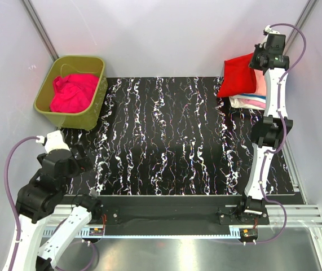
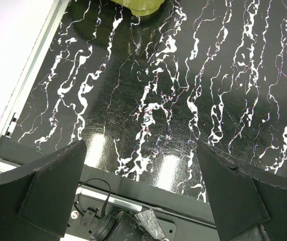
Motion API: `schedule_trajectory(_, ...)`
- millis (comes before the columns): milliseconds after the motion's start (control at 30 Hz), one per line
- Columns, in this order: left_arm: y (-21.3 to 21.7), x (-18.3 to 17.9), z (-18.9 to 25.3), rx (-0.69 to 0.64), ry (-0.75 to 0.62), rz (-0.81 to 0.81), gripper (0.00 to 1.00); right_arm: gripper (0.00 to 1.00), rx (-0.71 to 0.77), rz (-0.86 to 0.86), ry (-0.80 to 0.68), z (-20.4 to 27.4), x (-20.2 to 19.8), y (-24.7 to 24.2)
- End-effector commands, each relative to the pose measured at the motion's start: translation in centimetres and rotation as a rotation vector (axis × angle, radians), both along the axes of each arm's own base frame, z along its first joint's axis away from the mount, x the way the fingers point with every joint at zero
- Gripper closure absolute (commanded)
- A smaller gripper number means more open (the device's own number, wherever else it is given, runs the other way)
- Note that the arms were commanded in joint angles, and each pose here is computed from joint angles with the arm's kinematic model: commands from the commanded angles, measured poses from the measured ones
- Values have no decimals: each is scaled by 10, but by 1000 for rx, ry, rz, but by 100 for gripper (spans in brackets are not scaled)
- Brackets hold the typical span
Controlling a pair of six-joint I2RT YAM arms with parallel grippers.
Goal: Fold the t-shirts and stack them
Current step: Neatly place the folded tshirt to the corner
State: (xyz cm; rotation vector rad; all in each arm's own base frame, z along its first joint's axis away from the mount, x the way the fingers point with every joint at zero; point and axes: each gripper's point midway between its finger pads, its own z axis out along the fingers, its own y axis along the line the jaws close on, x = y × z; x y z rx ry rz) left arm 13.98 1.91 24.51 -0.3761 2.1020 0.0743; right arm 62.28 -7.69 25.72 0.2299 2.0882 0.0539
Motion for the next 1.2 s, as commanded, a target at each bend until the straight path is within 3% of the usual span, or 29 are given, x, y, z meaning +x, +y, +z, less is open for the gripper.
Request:
schedule_trajectory(0,-4,8,5,-7,-27,-12,1,100,24,34,-226,89,-3,5)
schedule_trajectory(300,-4,8,6,-7,-27,-12,1,100,135,125,-351,145,-16,27)
schedule_trajectory(600,-4,8,6,-8,-32,-16,1,100,134,130,-434,186,-34,28)
schedule_trajectory(833,-5,8,6,-10,-32,-17,1,100,146,111,-404,176,-37,11)
schedule_trajectory(1167,-6,9,4,-7,-20,-22,1,100,219,152,-338,125,-19,-27)
